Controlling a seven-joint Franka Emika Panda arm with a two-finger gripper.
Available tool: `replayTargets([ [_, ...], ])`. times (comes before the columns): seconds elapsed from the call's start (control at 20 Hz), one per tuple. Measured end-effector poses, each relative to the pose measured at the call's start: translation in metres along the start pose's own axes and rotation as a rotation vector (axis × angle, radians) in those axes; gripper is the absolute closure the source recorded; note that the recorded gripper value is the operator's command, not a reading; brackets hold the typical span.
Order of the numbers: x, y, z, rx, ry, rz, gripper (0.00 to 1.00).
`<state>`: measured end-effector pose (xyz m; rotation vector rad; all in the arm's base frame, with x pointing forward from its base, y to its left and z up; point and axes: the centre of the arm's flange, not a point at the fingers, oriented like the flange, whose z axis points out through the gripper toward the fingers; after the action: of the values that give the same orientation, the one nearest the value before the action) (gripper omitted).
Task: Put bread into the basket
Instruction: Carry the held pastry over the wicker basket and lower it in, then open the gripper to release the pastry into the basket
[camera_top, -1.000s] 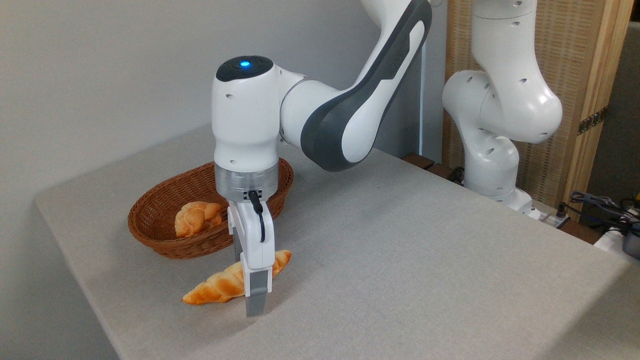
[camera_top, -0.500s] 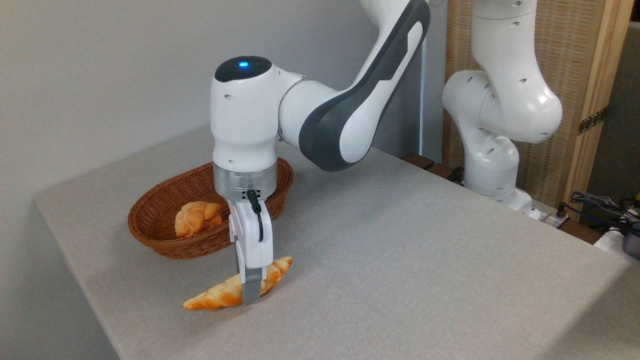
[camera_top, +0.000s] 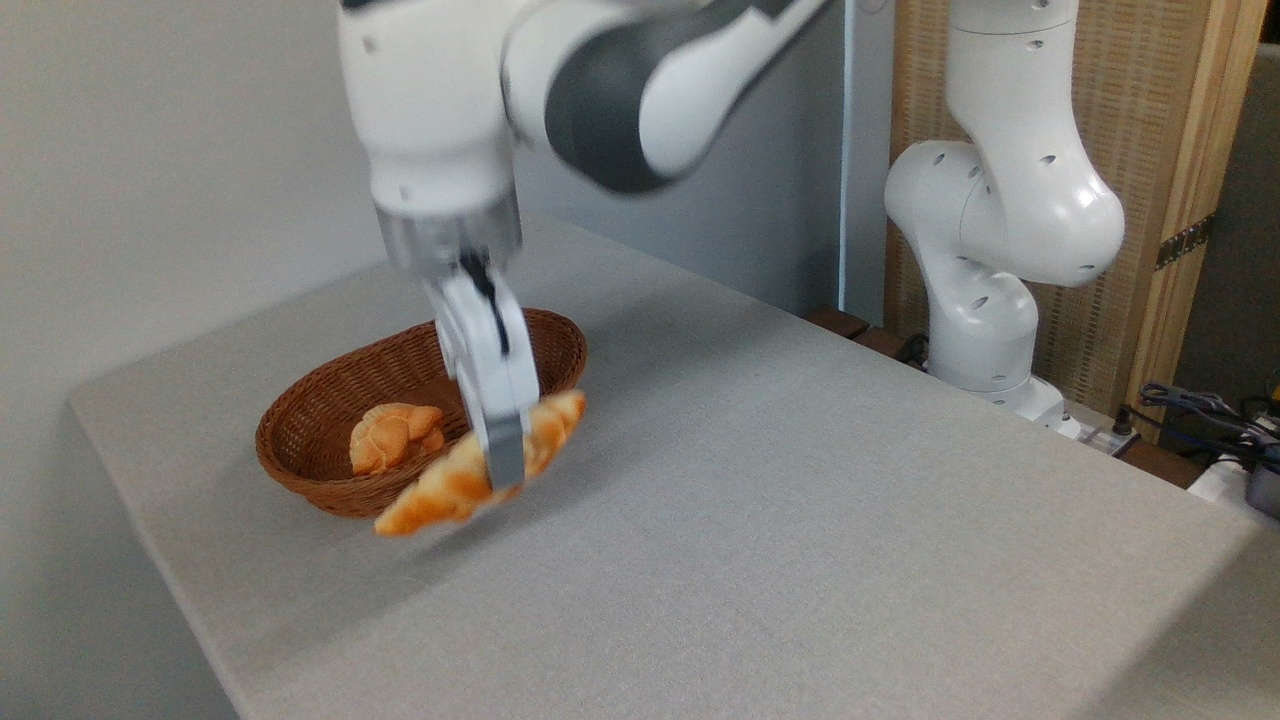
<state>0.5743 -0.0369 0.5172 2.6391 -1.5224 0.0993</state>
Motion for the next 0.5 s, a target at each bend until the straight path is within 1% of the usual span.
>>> replayTargets([
  [0.1, 0.014, 0.018, -0.02, -0.017, -0.008, -0.031, 0.69],
  [0.15, 0.026, 0.031, -0.02, -0.03, -0.016, -0.049, 0.66],
  [0.2, 0.042, 0.045, -0.017, -0.04, -0.025, -0.068, 0.58],
  [0.25, 0.059, 0.06, -0.012, -0.05, -0.035, -0.086, 0.47],
  [0.3, 0.076, 0.076, -0.007, -0.061, -0.047, -0.105, 0.18],
  [0.35, 0.089, 0.09, -0.001, -0.072, -0.061, -0.122, 0.03],
  [0.4, 0.101, 0.104, 0.004, -0.081, -0.073, -0.137, 0.0],
  [0.5, 0.117, 0.124, 0.011, -0.089, -0.088, -0.154, 0.0],
])
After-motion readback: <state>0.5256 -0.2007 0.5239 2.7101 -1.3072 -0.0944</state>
